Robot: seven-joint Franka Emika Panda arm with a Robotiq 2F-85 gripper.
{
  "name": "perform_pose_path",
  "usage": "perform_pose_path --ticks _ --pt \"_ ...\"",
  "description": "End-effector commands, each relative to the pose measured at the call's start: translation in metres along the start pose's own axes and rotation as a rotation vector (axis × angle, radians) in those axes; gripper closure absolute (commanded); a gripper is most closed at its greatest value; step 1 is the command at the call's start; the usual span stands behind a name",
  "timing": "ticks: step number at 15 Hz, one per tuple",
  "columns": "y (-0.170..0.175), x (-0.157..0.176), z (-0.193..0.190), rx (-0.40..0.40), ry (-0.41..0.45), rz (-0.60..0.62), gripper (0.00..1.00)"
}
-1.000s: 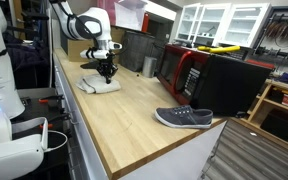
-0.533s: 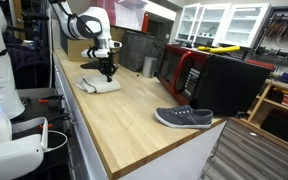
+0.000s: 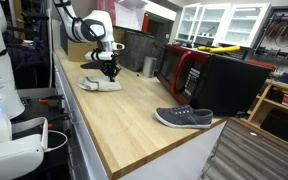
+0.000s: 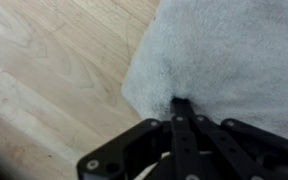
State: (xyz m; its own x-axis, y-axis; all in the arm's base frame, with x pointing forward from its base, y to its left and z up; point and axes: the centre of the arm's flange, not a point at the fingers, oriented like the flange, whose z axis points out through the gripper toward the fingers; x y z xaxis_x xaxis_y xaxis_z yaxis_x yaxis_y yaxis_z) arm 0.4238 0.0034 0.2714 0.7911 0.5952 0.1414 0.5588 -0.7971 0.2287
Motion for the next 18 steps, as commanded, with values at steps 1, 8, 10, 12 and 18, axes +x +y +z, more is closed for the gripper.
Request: perform_pose_path --ticks 1,8,10,12,18 --pt "0.013 0.016 0.014 -0.017 0.024 0.030 1.00" --pt "0.017 0.035 -0.007 -0.018 0.081 0.077 1.00" --pt "0.001 0.037 -0.019 0.037 0.091 0.087 1.00" --pt "-0.024 0.038 -0.027 0.123 0.093 0.072 1.00" --pt "-0.085 0.034 -0.049 0.287 0.041 0.001 1.00"
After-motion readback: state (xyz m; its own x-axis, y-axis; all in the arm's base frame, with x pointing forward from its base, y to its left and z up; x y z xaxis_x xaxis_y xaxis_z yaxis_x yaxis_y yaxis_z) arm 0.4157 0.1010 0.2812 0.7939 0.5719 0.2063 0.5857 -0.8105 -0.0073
